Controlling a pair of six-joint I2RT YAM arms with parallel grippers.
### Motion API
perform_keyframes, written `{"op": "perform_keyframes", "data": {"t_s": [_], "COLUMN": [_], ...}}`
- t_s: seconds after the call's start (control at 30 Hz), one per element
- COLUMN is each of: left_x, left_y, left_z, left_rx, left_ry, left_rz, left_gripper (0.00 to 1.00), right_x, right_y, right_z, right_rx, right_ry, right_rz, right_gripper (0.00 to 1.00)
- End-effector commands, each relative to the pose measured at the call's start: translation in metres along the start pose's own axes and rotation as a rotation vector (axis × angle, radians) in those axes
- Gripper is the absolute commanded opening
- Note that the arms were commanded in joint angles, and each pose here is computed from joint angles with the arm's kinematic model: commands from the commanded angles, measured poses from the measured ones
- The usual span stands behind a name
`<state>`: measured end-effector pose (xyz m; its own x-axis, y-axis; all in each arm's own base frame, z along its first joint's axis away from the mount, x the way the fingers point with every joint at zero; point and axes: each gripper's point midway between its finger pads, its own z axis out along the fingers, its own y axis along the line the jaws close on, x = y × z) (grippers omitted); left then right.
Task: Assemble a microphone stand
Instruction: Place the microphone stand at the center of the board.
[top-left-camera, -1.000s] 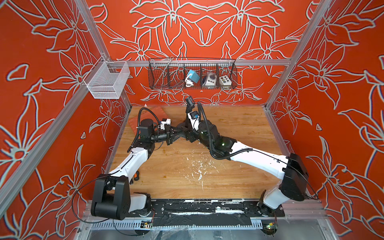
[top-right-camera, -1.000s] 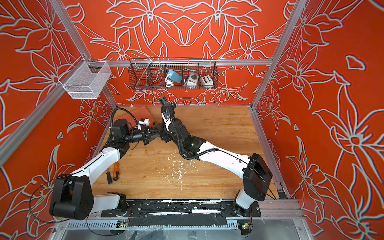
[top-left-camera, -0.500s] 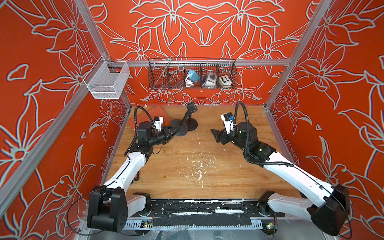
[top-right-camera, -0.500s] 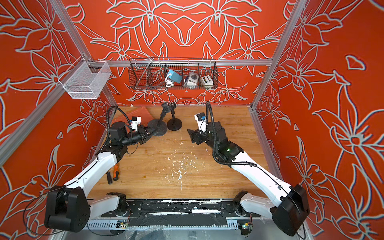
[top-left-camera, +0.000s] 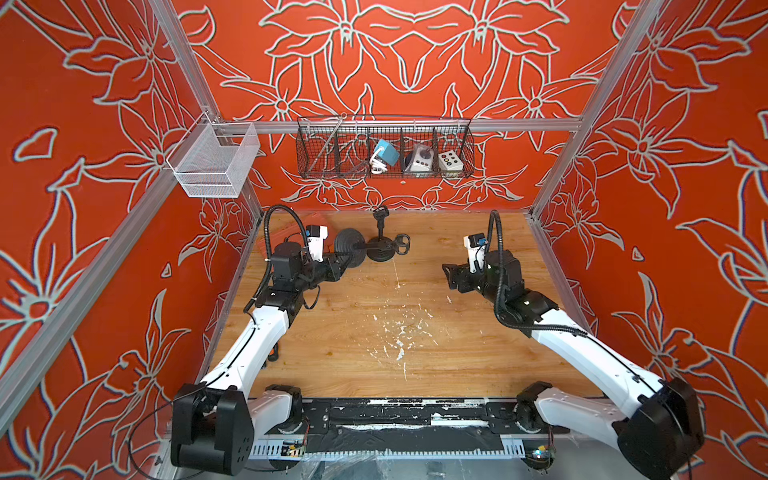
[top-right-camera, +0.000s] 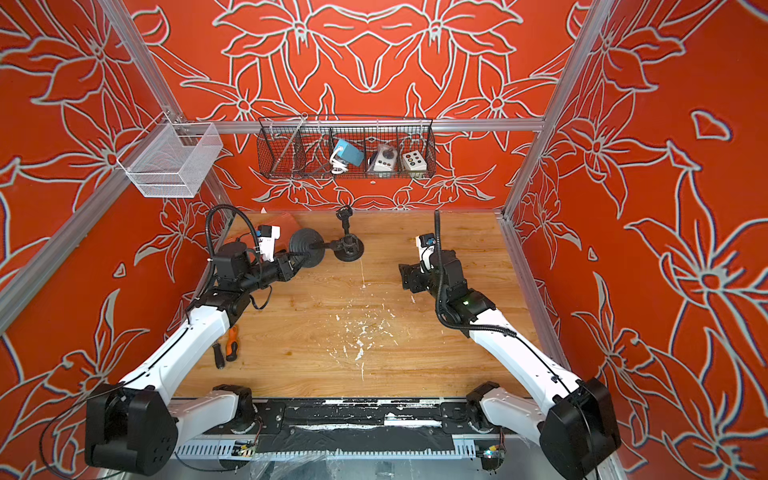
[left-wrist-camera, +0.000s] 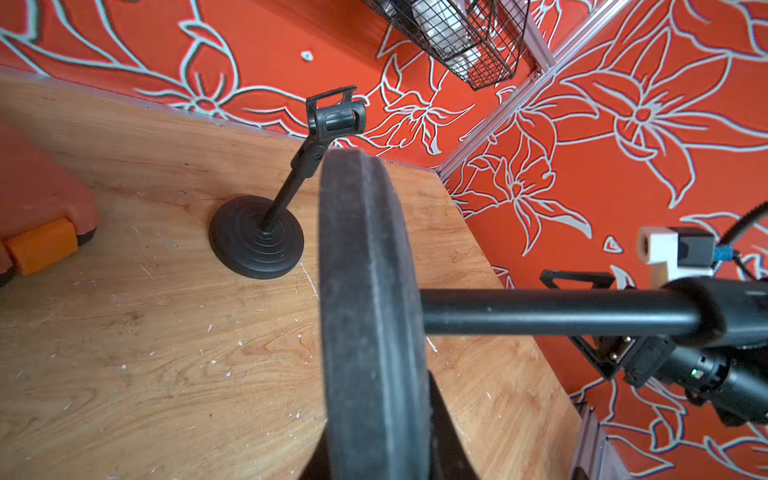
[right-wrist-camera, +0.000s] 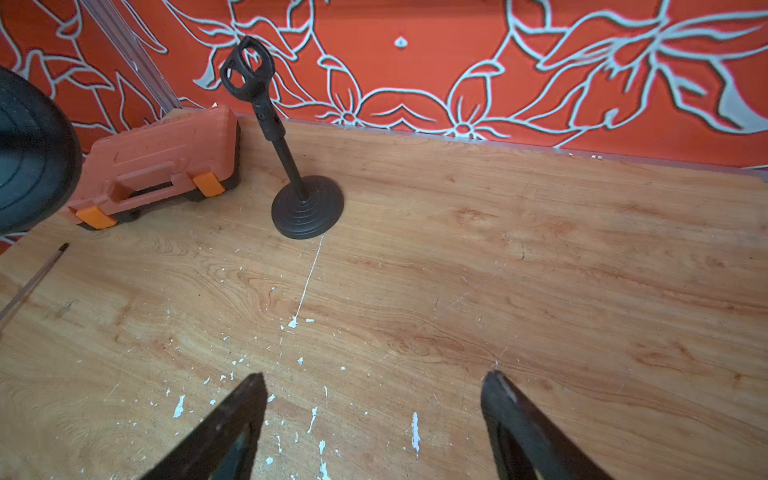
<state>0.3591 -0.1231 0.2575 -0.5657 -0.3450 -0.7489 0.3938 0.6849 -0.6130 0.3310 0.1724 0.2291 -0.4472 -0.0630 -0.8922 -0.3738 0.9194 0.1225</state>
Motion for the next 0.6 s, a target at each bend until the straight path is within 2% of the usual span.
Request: {"op": "perform_keyframes", "data": {"t_s": [0.0,0.1,0.2,0.43,0.57], "left_x": [-0.023,-0.005,0.020,0.053,0.070], "left_y": [-0.015,0.003,0.016,0.037,0.053], "left_z": [0.000,-0.002,-0.007,-0.013,-0.014], "left_rx": [0.046,-0.007,-0.042,-0.119,-0.153], "left_ry": [-0.053,-0.060,-0.052,-0.026,-0.052], "left_rz": [-0.146,-0.404,-0.527,-0.568,-0.566], "left_gripper": [0.00,0.00,0.00,0.00,0.00], "right_x": [-0.001,0.002,0.007,0.020,0.019], "right_y": [0.001,0.000,-0.002,-0.001,-0.004], "right_z": [-0.006,-0.008,-0.007,0.006,0.012], "right_rx": [-0.033,-0.049,-0.054,-0.069,-0.058], "right_ry": [-0.017,-0.006,0.003,0.046,0.029], "right_rz": [0.036,0.046,0.048,0.049,0.059], "right_gripper": [0.84,0.84,0.84,0.84,0.84]}}
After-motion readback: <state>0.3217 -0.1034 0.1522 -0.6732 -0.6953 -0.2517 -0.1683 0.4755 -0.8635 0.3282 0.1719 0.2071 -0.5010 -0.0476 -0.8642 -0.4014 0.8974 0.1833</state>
